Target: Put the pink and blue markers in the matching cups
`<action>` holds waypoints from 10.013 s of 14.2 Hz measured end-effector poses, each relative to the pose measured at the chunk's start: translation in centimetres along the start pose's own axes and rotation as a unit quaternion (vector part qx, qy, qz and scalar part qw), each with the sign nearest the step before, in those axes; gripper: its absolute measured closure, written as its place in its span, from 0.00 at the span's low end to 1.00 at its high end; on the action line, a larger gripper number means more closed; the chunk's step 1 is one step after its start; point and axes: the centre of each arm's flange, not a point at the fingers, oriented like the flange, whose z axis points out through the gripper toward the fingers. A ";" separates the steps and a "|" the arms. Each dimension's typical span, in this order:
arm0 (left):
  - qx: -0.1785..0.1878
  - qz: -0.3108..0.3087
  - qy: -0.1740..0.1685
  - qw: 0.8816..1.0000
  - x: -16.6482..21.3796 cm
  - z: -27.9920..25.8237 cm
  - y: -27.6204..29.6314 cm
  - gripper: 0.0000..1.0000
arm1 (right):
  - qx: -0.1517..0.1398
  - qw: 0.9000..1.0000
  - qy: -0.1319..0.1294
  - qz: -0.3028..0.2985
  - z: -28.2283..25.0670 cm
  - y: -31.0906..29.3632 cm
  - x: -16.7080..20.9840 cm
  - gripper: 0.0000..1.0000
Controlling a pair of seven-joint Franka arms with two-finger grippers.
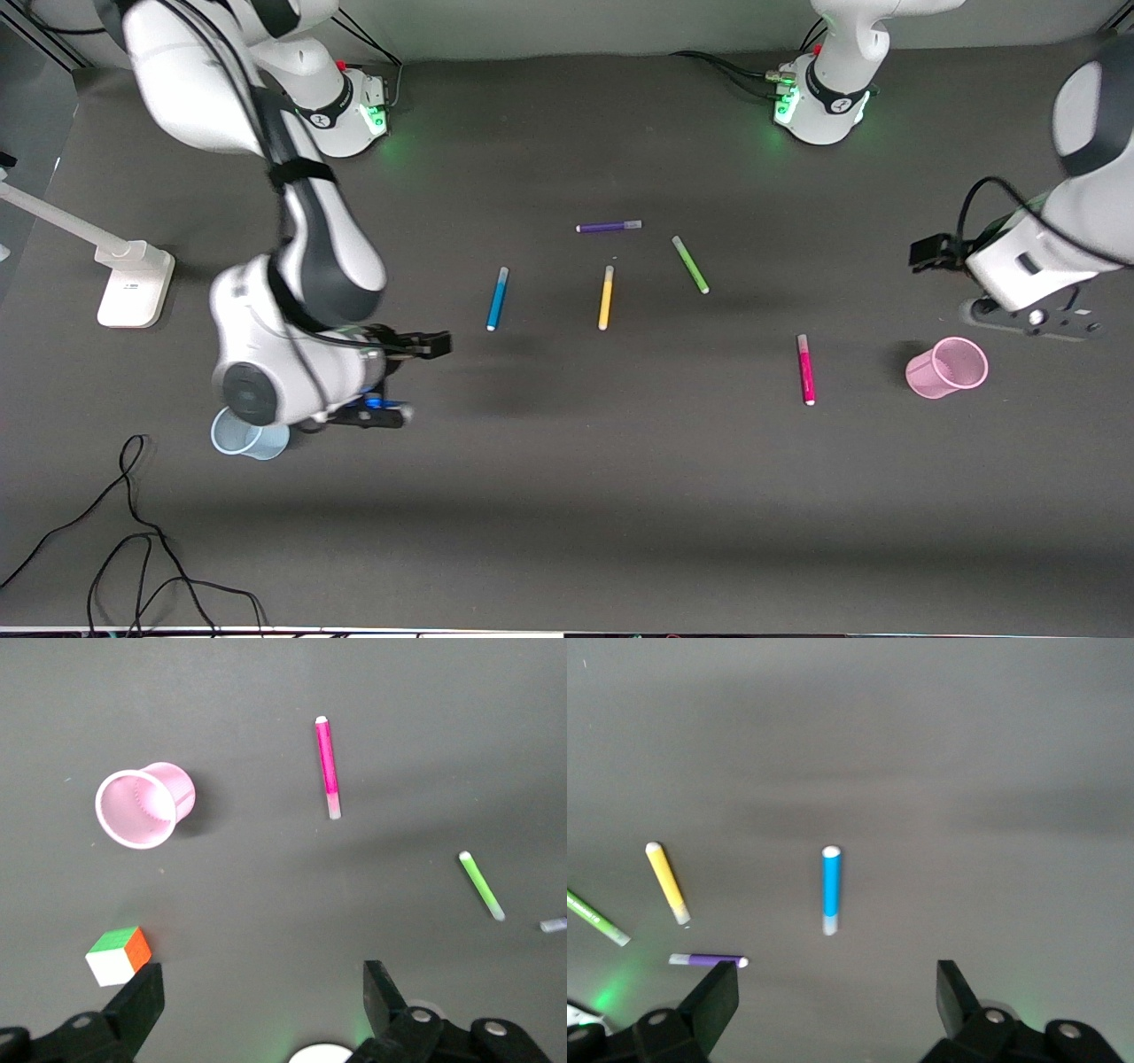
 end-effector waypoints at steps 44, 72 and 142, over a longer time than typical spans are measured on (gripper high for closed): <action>-0.024 -0.030 0.175 0.984 6.8 26.2 5.2 0.83 | -0.047 0.996 -0.054 0.061 15.4 -2.1 4.7 0.83; 0.070 0.307 -0.077 0.946 0.7 19.3 -18.3 0.83 | -0.126 0.898 0.366 0.210 -15.2 27.9 6.4 0.83; 0.020 -0.055 0.120 0.991 -3.5 -10.4 -2.2 0.00 | -0.081 0.957 0.280 0.009 -22.3 20.2 -20.5 0.00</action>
